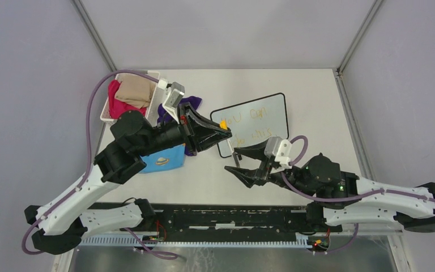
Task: Write a sentence on the whiteboard
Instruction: Close the whiteboard marker at the center of the board.
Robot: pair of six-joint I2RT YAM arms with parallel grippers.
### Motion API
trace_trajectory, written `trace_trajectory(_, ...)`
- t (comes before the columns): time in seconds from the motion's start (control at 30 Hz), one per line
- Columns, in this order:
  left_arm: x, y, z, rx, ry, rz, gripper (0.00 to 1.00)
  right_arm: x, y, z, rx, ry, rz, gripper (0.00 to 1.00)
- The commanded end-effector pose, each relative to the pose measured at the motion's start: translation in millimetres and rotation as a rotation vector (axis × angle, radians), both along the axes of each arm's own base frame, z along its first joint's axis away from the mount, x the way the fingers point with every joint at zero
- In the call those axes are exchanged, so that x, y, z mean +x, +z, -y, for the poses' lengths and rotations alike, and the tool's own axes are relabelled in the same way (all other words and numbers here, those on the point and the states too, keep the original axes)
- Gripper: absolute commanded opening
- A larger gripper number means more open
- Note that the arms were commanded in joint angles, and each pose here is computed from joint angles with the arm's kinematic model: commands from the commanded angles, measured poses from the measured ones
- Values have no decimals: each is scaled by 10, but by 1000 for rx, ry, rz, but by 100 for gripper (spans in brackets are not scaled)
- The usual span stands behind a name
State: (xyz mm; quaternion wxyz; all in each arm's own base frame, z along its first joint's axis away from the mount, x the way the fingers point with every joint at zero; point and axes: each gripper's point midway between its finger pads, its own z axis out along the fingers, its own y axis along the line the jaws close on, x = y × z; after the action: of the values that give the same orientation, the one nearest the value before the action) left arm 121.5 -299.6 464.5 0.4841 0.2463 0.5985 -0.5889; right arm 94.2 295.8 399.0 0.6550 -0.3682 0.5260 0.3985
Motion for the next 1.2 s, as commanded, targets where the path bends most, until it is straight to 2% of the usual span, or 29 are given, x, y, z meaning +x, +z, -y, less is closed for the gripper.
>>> trace_trajectory(0.0, -184, 81, -95, 43, -69, 144, 2, -76, 36, -18, 25, 43, -41, 55)
trace_trajectory(0.13, -224, 27, -89, 73, -97, 164, 2, -99, -3, -39, 34, 55, -66, 48)
trace_trajectory(0.43, -282, 1, -89, 85, -131, 178, 2, -92, 20, -61, 53, 53, -71, 47)
trace_trajectory(0.63, -325, 10, -93, 73, -150, 186, 2, -123, -42, -163, 40, 79, -74, 35)
trace_trajectory(0.7, -332, 21, -94, 67, -153, 180, 9, -128, -56, -170, 46, 83, -72, 27)
trace_trajectory(0.77, -347, 44, -96, 51, -157, 168, 21, -129, -69, -170, 50, 83, -68, 16)
trace_trajectory(0.87, -380, 115, -113, 5, -162, 161, 37, -135, -92, -164, 50, 87, -50, 4)
trace_trajectory(0.9, -385, 129, -112, -7, -164, 157, 39, -134, -96, -159, 50, 87, -45, 2)
trace_trajectory(1.0, -397, 170, -106, -40, -171, 133, 48, -139, -119, -155, 49, 89, -38, 0)
trace_trajectory(1.17, -391, 165, -76, -62, -178, 106, 50, -116, -152, -132, 45, 76, -12, 0)
